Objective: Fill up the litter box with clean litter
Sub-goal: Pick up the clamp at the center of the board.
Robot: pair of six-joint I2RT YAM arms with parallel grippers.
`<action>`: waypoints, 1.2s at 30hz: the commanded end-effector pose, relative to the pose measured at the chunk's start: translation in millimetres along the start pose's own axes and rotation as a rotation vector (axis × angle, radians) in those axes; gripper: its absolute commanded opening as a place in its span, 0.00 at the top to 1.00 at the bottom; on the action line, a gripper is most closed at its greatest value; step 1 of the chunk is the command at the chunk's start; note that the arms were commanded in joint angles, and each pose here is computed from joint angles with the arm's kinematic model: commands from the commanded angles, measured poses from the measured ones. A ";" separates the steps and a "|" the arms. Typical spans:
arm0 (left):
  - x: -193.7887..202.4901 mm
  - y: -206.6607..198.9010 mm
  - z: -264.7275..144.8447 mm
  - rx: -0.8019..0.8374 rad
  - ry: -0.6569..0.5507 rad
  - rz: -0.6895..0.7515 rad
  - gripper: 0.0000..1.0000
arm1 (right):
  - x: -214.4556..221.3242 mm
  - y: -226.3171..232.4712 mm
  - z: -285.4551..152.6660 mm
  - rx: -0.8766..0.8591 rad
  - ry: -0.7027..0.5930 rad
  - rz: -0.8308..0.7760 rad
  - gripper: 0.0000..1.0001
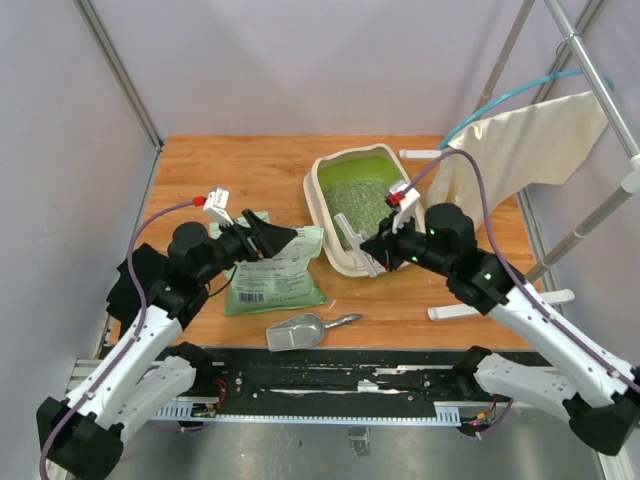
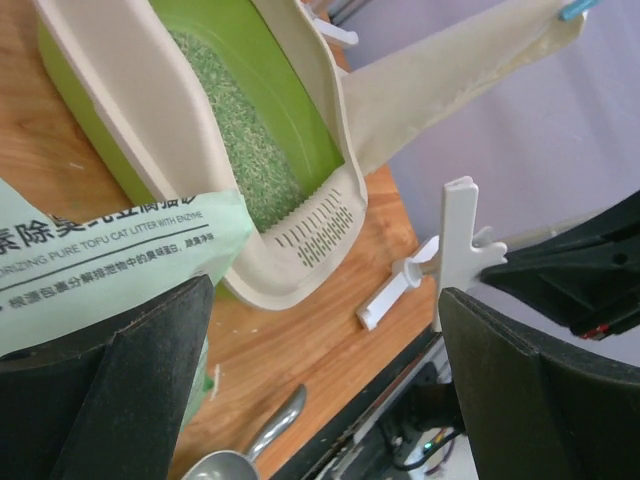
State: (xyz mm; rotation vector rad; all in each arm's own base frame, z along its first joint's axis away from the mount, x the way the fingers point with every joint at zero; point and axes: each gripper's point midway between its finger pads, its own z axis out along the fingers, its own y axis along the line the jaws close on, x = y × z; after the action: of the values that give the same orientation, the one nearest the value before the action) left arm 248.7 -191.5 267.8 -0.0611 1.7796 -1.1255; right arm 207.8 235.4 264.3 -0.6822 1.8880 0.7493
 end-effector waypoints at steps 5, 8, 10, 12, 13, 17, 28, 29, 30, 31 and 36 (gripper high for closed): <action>-18.2 -47.6 27.1 0.001 -0.119 -0.188 0.00 | -43.6 25.6 45.2 -0.020 -0.061 -0.259 0.99; -10.5 -61.2 36.7 0.021 -0.118 -0.204 0.00 | -45.1 29.2 53.6 0.002 -0.056 -0.288 0.99; -6.4 -56.5 41.4 -0.002 -0.116 -0.236 0.00 | -48.1 35.3 55.2 -0.005 -0.065 -0.297 0.99; -2.6 -48.4 42.8 -0.026 -0.128 -0.277 0.03 | -49.8 39.9 55.3 -0.009 -0.081 -0.303 0.99; -1.0 -45.2 42.7 -0.033 -0.136 -0.292 0.05 | -49.5 42.5 55.5 -0.015 -0.086 -0.303 0.99; 0.4 -42.5 44.7 -0.031 -0.157 -0.311 0.14 | -49.1 49.7 56.0 -0.035 -0.093 -0.305 0.99; -0.2 -46.1 46.2 -0.010 -0.171 -0.322 0.61 | -48.6 52.8 56.4 -0.041 -0.097 -0.299 0.98; -0.4 -45.0 45.6 -0.015 -0.173 -0.320 0.66 | -49.1 53.6 55.7 -0.045 -0.099 -0.298 0.98; 0.0 -43.7 45.2 -0.022 -0.172 -0.317 0.71 | -49.1 54.7 54.9 -0.051 -0.100 -0.297 0.97; 0.5 -43.0 44.9 -0.026 -0.170 -0.314 0.75 | -49.1 56.0 53.9 -0.058 -0.102 -0.294 0.96; 0.3 -41.2 43.8 -0.044 -0.165 -0.295 0.87 | -45.5 61.3 48.4 -0.090 -0.094 -0.277 0.79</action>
State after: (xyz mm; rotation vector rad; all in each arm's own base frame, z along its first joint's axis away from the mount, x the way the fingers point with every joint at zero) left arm 265.9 -246.8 281.8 -0.4532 1.7191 -1.2557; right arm 218.0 316.1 282.0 -0.9375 1.6920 0.6259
